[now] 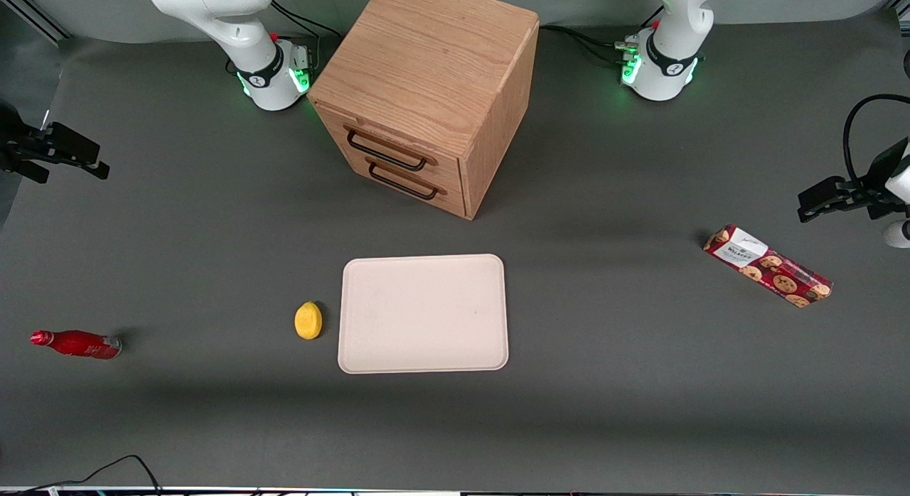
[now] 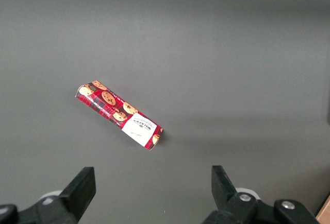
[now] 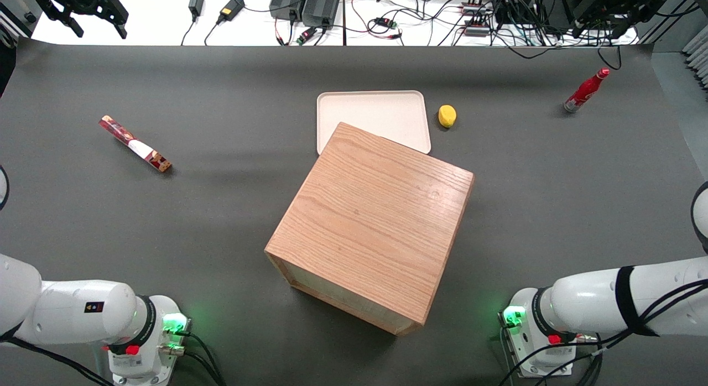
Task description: Open upper drawer
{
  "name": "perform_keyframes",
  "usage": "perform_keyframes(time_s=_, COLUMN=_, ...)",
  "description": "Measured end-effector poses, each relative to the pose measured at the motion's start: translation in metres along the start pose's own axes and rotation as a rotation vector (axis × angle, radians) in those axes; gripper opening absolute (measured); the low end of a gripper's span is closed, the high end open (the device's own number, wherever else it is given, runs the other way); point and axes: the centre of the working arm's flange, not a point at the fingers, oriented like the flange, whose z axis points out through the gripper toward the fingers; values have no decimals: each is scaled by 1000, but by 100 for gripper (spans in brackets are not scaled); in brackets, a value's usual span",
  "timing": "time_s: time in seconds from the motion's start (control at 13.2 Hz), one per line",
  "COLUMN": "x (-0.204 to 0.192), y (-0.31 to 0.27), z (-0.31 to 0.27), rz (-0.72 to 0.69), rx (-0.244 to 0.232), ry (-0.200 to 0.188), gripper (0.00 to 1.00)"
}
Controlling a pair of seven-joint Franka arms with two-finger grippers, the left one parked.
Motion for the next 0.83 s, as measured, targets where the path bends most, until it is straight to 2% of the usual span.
perform_keyframes(time_s=0.23, x=-5, y=-49, z=4, rz=-91, rx=10, ry=-47, gripper=100)
perform_keyframes(time_s=0.53, x=-19, y=-136, z=8, rz=-246, rx=75, ry=-84, gripper=100)
perform_keyframes(time_s=0.83, x=-30, y=-195, z=22, rz=-357, rx=73, ry=-117, gripper=100)
